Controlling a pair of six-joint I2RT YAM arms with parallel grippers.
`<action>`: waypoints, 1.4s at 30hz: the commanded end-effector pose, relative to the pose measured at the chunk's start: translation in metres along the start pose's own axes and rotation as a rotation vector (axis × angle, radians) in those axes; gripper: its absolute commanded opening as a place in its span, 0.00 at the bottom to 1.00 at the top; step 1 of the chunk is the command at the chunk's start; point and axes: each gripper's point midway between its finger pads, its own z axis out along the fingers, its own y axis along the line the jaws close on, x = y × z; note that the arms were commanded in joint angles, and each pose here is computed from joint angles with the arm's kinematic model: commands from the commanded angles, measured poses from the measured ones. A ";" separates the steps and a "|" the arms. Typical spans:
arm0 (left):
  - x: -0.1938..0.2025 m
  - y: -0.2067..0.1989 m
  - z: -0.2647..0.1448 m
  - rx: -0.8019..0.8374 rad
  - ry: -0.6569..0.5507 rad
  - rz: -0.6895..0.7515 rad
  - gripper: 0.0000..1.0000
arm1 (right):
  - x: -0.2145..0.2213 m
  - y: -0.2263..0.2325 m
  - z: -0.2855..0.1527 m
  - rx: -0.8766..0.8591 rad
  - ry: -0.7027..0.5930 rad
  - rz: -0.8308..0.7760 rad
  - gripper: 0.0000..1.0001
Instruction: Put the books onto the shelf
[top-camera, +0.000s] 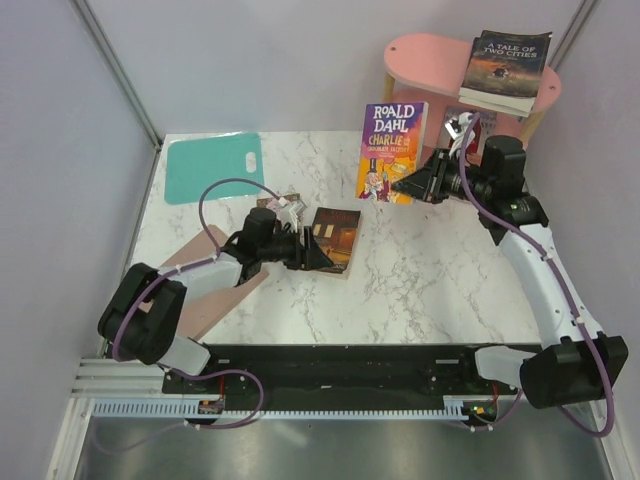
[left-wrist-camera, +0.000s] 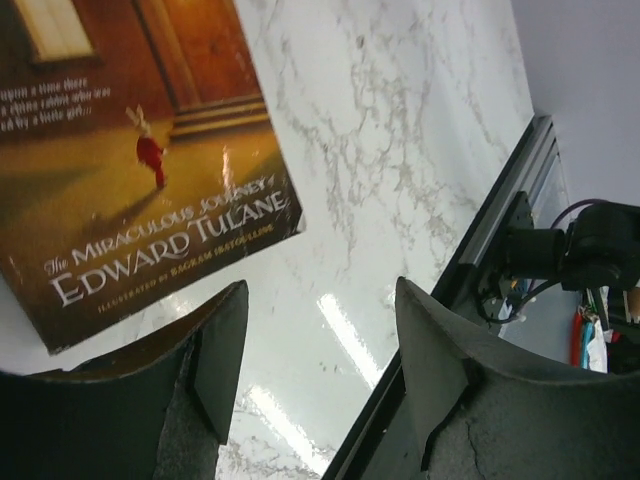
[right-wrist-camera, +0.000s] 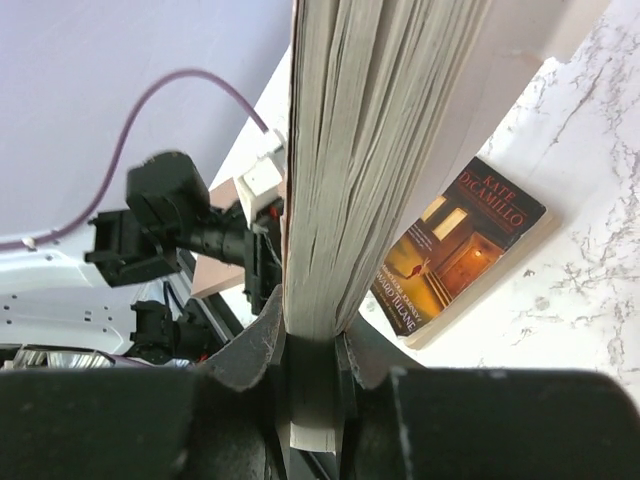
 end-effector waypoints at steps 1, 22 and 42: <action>0.012 -0.002 0.001 0.029 -0.027 0.019 0.66 | -0.039 0.022 -0.007 -0.001 -0.030 -0.068 0.00; 0.080 -0.025 0.058 0.066 0.157 0.102 0.61 | -0.244 -0.002 -0.070 -0.068 -0.256 0.247 0.00; 0.086 -0.028 0.061 0.080 0.175 0.104 0.61 | -0.253 -0.119 -0.111 0.049 -0.326 0.474 0.01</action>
